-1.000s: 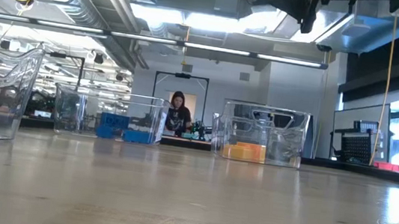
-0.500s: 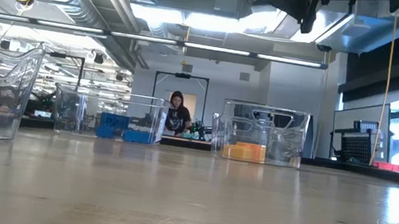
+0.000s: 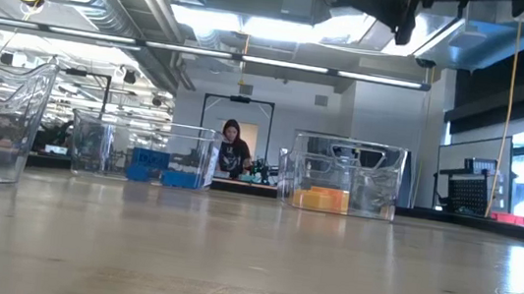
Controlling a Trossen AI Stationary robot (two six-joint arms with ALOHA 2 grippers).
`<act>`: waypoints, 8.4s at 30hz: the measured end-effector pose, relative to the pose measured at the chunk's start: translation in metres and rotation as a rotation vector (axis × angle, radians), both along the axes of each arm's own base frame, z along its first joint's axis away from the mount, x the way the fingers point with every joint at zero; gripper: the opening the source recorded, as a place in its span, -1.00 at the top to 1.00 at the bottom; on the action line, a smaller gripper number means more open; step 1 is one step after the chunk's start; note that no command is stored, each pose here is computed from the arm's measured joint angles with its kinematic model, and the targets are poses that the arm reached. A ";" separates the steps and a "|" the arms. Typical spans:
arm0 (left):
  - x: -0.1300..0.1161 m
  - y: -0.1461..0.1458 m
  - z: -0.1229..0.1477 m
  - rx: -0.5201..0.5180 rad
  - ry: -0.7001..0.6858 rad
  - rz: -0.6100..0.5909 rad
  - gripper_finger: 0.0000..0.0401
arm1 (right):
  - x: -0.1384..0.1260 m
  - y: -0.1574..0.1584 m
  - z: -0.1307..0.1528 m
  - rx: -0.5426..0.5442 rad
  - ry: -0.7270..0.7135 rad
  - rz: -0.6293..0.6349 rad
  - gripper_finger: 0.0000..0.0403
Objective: Sort & place blocks by color
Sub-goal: Put the green game piece into the bottom left transparent bin
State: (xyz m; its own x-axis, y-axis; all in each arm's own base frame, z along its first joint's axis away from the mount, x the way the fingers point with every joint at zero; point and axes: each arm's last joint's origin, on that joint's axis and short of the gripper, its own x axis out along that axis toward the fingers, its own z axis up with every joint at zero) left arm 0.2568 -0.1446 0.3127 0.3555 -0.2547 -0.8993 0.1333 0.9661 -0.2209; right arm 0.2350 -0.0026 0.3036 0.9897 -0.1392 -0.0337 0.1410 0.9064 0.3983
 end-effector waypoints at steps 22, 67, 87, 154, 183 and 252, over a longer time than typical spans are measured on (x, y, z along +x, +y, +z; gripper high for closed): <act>0.062 -0.127 -0.073 0.052 0.153 0.068 -0.51 | 0.000 0.000 -0.007 -0.057 0.078 0.003 -0.54; 0.066 -0.127 -0.156 0.173 0.243 -0.043 -0.48 | -0.001 0.000 -0.008 -0.050 0.095 0.003 -0.54; 0.067 -0.121 -0.165 0.135 0.253 -0.037 -0.32 | -0.001 0.000 -0.009 -0.002 0.096 0.000 -0.54; -0.061 0.109 0.003 -0.227 -1.309 0.398 0.36 | 0.008 0.033 -0.006 -0.105 0.002 0.181 -0.54; -0.060 0.118 0.005 -0.208 -1.329 0.466 0.36 | 0.011 0.034 -0.008 -0.164 0.008 0.177 -0.54; -0.078 0.103 0.007 -0.301 -1.265 0.336 0.36 | 0.011 0.033 -0.007 -0.153 0.003 0.176 -0.54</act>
State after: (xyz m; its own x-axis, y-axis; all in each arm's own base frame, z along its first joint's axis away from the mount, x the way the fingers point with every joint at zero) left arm 0.1791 -0.0416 0.3201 0.9787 -0.1198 0.1667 0.1700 0.9280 -0.3315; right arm 0.2462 0.0308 0.2962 0.9991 0.0316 -0.0283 -0.0234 0.9670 0.2537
